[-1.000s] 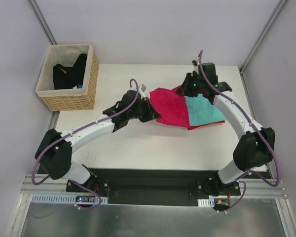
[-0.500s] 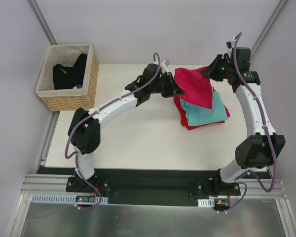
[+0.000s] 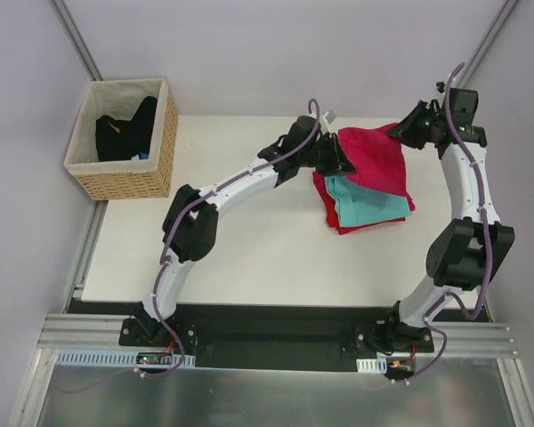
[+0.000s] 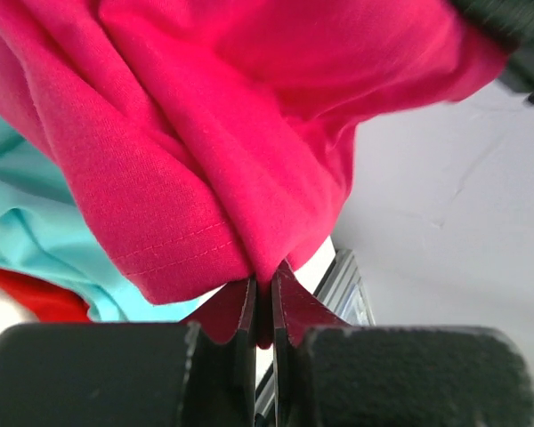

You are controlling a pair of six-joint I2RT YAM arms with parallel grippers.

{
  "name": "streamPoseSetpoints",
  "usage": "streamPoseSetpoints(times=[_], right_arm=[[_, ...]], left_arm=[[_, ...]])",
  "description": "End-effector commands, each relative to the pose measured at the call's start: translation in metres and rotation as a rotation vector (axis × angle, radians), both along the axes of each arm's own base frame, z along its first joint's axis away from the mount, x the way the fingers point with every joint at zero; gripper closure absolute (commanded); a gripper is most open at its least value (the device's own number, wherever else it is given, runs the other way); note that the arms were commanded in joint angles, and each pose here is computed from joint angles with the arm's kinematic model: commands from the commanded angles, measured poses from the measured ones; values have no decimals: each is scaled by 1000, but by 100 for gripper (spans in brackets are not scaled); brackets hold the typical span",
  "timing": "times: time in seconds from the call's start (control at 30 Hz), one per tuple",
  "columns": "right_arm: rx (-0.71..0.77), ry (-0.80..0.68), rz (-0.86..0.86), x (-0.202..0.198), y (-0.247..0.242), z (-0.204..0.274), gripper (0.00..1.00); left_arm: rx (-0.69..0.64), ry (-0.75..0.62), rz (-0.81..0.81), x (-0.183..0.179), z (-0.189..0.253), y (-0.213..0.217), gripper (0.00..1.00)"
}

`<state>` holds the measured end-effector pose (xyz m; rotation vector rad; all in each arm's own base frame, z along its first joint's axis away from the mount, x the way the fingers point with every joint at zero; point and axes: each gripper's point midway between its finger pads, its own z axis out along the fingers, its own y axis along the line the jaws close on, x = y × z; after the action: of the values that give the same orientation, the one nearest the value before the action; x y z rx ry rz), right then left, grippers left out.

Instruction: Fold and stack the t-shirts

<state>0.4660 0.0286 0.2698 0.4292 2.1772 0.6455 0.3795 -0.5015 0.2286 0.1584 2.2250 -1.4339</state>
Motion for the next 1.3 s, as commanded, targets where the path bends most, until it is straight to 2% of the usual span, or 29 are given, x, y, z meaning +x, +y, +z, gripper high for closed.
streamPoseSetpoints(times=[0.0, 0.37, 0.6, 0.83, 1.27], right_arm=[[53, -22, 7, 8, -11, 7, 99], [93, 89, 10, 13, -11, -44, 99], [23, 170, -89, 4, -29, -79, 99], [9, 200, -120, 5, -34, -89, 99], [-2, 200, -75, 17, -21, -86, 99]], left_arm=[[-33, 11, -69, -13, -2, -27, 100], [22, 60, -73, -26, -48, -25, 100], [33, 105, -75, -43, -71, -16, 100], [13, 93, -81, -55, -63, -12, 100], [-45, 38, -111, -64, -16, -18, 100]])
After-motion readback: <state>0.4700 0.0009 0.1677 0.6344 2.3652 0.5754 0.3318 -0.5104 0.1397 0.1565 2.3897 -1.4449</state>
